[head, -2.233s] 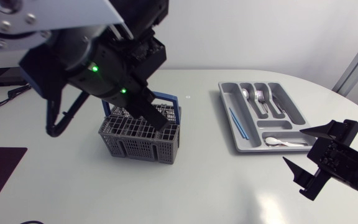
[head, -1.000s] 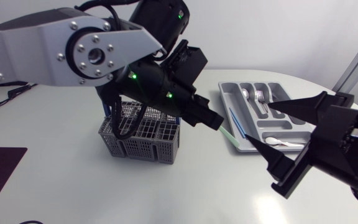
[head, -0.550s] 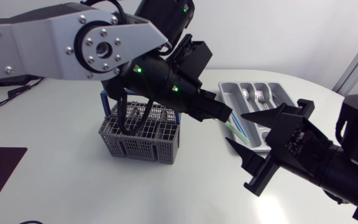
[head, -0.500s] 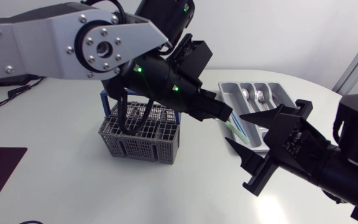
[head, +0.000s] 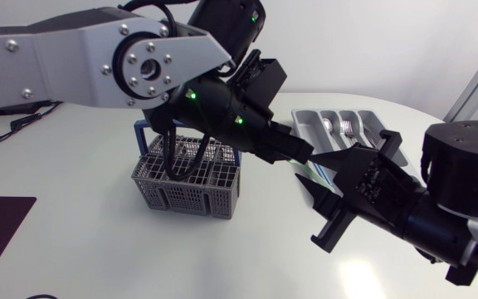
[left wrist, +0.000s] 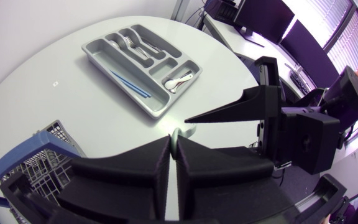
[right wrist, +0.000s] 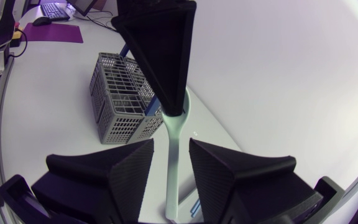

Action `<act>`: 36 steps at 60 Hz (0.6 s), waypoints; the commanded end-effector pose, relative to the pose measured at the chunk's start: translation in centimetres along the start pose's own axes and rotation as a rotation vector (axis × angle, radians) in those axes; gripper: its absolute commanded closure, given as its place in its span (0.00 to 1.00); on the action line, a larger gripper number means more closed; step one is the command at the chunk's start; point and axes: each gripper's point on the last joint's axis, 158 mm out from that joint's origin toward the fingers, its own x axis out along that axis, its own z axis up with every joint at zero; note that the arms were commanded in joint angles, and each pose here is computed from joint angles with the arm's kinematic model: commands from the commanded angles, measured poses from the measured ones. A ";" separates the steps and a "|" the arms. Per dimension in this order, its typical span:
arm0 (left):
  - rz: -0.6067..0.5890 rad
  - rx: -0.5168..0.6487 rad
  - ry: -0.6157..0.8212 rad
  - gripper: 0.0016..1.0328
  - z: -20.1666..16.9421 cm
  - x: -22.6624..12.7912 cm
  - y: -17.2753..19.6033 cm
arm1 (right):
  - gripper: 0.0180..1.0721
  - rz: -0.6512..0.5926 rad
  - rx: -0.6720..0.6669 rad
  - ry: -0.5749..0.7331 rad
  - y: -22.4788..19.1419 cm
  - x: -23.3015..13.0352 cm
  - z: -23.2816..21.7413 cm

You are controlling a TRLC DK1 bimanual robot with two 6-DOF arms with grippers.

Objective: Unload the cutlery basket into the drawer organizer.

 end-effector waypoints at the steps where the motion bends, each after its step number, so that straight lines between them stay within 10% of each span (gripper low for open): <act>1: -0.018 -0.012 -0.009 0.97 0.8 0.0 -0.8 | 0.69 -0.002 -0.018 0.006 0.2 0.3 -0.2; 36: -0.019 -0.015 0.004 0.97 0.6 0.3 -0.8 | 0.87 -0.004 -0.037 0.018 0.2 0.8 -0.2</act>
